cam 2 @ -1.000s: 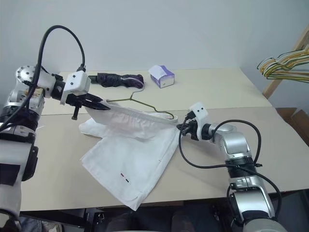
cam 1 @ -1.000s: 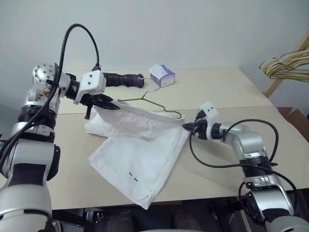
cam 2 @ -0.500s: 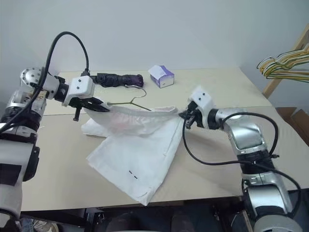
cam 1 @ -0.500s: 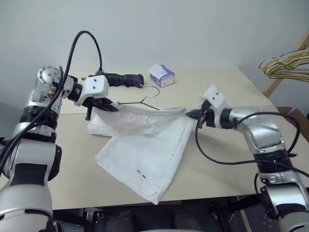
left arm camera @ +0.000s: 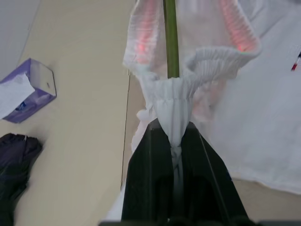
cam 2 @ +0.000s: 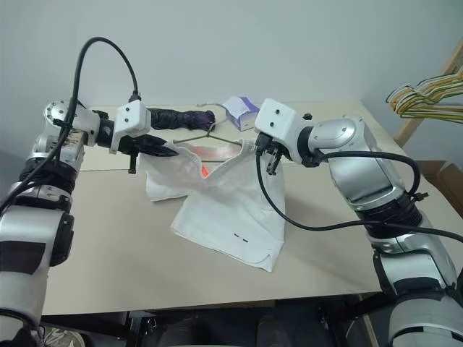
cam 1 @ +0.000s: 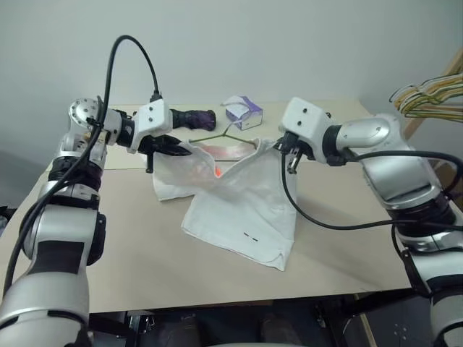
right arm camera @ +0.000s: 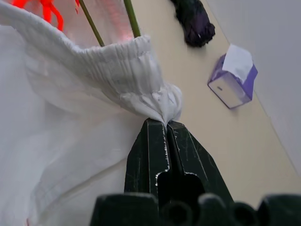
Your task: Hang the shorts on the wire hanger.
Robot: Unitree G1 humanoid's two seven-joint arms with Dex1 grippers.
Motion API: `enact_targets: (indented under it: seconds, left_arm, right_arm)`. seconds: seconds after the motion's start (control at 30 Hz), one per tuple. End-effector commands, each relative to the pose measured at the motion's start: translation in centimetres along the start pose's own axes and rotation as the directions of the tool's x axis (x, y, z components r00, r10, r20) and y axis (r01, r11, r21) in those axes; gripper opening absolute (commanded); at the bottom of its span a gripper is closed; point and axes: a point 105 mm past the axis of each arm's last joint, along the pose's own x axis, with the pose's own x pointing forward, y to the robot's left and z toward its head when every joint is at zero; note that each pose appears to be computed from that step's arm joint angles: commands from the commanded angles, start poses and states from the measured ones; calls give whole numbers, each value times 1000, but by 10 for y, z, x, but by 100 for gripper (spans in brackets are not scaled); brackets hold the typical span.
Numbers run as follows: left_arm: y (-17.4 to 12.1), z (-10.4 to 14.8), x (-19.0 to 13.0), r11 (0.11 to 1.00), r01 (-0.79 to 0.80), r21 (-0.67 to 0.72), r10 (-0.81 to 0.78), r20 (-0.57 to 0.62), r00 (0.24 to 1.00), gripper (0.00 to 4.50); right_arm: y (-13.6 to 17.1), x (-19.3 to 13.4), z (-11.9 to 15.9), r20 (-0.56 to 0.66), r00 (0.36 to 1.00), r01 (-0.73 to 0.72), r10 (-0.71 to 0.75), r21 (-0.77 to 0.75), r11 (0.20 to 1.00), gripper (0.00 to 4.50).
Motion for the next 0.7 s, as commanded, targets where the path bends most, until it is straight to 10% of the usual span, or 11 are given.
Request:
enact_targets:
  seconds: [0.03, 0.33, 0.6, 0.7]
  left_arm:
    - [4, 11, -2, 998, -19, 61, 19, 7, 1000, 0]
    - [2, 14, 6, 998, -27, 54, 24, 60, 998, 0]
    - [1, 17, 0, 996, -20, 83, 15, 57, 998, 0]
    - [0, 15, 1, 996, -12, 86, 8, 50, 999, 0]
  right_arm:
    - [-11, -7, 21, 57, 997, 54, -51, -63, 997, 3]
    - [-4, -8, 28, 91, 996, 33, -17, -175, 984, 3]
    - [3, -1, 9, 46, 998, -28, 38, -210, 977, 247]
    - [4, -3, 6, 60, 996, -57, 72, -220, 974, 247]
